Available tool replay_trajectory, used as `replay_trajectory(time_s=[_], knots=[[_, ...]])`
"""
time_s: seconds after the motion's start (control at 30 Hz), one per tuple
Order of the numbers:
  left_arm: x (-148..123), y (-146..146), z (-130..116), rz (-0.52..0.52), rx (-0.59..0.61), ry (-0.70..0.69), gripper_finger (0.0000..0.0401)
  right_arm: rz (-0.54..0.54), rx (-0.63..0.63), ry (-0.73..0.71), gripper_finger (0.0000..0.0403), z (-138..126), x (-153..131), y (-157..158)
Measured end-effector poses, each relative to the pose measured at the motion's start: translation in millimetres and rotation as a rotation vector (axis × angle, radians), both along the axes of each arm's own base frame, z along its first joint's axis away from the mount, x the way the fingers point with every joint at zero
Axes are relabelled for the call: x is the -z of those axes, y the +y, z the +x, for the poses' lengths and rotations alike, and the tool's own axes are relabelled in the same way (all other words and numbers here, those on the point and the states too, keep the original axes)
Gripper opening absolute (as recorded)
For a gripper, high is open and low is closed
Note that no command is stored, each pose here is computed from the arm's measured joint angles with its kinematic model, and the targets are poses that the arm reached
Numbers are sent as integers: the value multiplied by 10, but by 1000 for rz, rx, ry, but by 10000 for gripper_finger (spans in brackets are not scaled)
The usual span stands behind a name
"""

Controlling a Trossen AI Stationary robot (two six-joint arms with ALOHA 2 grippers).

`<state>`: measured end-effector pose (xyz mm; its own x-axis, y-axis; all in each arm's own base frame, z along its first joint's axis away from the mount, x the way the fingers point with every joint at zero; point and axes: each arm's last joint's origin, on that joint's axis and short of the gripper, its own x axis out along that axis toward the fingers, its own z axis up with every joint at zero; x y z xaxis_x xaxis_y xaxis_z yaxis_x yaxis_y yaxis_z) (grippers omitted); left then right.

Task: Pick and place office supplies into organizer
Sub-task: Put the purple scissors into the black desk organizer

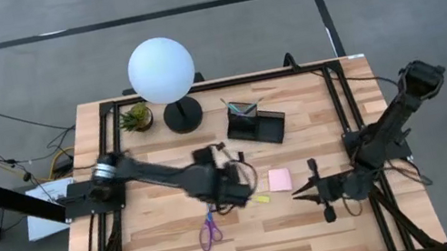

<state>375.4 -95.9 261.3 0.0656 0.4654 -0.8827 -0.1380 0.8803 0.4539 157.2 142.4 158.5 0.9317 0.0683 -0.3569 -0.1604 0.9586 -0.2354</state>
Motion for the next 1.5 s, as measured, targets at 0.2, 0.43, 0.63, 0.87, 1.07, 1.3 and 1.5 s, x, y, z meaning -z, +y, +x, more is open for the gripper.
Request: replay_trajectory(time_s=[0.2, 0.43, 0.63, 0.87, 1.07, 1.3, 1.5], knots=[[-825, -48, -632, 128, -138, -352, 158, -251, -44, -168, 42, -222, -336, -24], [-788, -168, -937, 86, -210, -671, 158, -172, 0, -109, 42, -321, -387, -190], [-160, -286, -825, -139, -343, -728, 158, -85, -1, 127, 42, -291, -134, -269], [308, -390, -929, -448, -563, -543, 157, -91, 29, 149, 42, -212, -52, -248], [515, -609, -1096, -607, -660, -428, 157, -117, 55, 193, 42, -171, 46, -249], [684, -877, -1193, -711, -601, -555, 157, -98, 93, 227, 42, -134, 135, -237], [765, -953, -1315, -696, -578, -535, 157, -60, 90, 192, 42, -92, 130, -193]])
